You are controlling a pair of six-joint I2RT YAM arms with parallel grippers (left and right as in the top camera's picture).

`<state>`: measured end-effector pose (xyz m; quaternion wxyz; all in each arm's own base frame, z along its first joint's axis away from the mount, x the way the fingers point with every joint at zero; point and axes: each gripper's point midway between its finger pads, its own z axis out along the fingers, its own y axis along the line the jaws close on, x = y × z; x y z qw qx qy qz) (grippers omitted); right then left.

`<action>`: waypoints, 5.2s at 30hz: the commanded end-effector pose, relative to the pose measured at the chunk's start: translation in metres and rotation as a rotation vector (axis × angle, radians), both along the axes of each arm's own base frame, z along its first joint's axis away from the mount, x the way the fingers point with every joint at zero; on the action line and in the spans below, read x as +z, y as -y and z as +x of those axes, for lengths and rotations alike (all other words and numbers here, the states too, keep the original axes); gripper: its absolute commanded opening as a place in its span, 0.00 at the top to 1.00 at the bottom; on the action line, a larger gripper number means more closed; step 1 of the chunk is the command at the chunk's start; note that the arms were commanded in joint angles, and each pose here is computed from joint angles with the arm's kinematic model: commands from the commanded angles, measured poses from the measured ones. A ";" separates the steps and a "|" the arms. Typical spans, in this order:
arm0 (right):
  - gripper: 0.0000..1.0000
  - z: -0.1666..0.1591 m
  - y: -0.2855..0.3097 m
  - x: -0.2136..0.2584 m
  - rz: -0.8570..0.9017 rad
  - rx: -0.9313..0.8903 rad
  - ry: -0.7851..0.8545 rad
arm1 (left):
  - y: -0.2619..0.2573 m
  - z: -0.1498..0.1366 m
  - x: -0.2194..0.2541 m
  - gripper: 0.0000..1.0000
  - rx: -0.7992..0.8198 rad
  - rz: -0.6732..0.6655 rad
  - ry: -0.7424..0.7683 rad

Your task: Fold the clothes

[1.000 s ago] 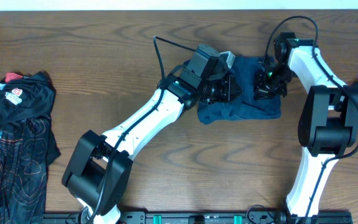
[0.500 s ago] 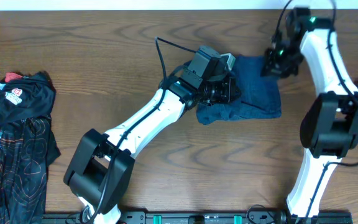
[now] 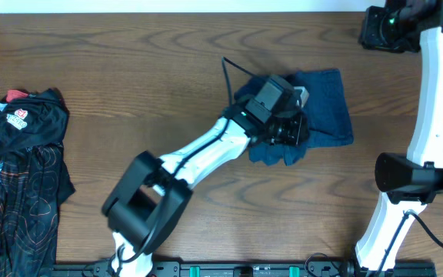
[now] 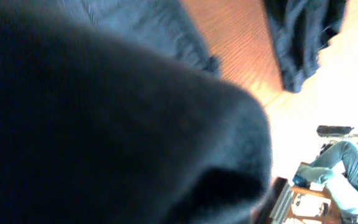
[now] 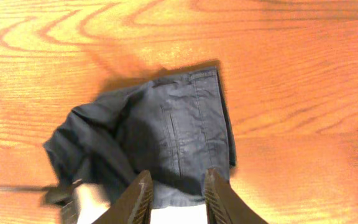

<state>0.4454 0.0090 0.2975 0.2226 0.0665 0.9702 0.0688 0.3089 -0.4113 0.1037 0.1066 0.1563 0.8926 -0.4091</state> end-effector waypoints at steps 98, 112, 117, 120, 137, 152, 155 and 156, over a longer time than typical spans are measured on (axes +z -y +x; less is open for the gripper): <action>0.84 -0.019 -0.052 -0.038 -0.057 0.163 -0.149 | -0.179 0.073 0.115 0.94 0.425 0.299 0.145; 0.84 -0.019 -0.052 -0.038 -0.063 0.169 -0.150 | -0.095 0.074 0.073 0.94 0.318 0.249 0.154; 0.85 -0.020 -0.052 -0.040 -0.063 0.169 -0.157 | -0.056 0.075 0.040 0.94 0.278 0.228 0.148; 0.85 -0.021 -0.052 -0.045 -0.064 0.170 -0.175 | -0.031 0.072 0.024 0.16 0.226 0.189 0.147; 0.85 -0.025 -0.047 -0.059 -0.086 0.162 -0.223 | -0.023 0.100 0.036 0.02 0.188 0.141 0.262; 0.84 -0.025 -0.043 -0.060 -0.105 0.154 -0.228 | -0.098 0.161 0.087 0.02 0.326 0.318 0.391; 0.83 -0.025 -0.042 -0.060 -0.110 0.149 -0.228 | -0.141 0.142 0.056 0.02 0.329 0.472 0.245; 0.83 -0.025 -0.042 -0.060 -0.109 0.149 -0.228 | -0.151 0.137 0.051 0.02 0.322 0.502 0.211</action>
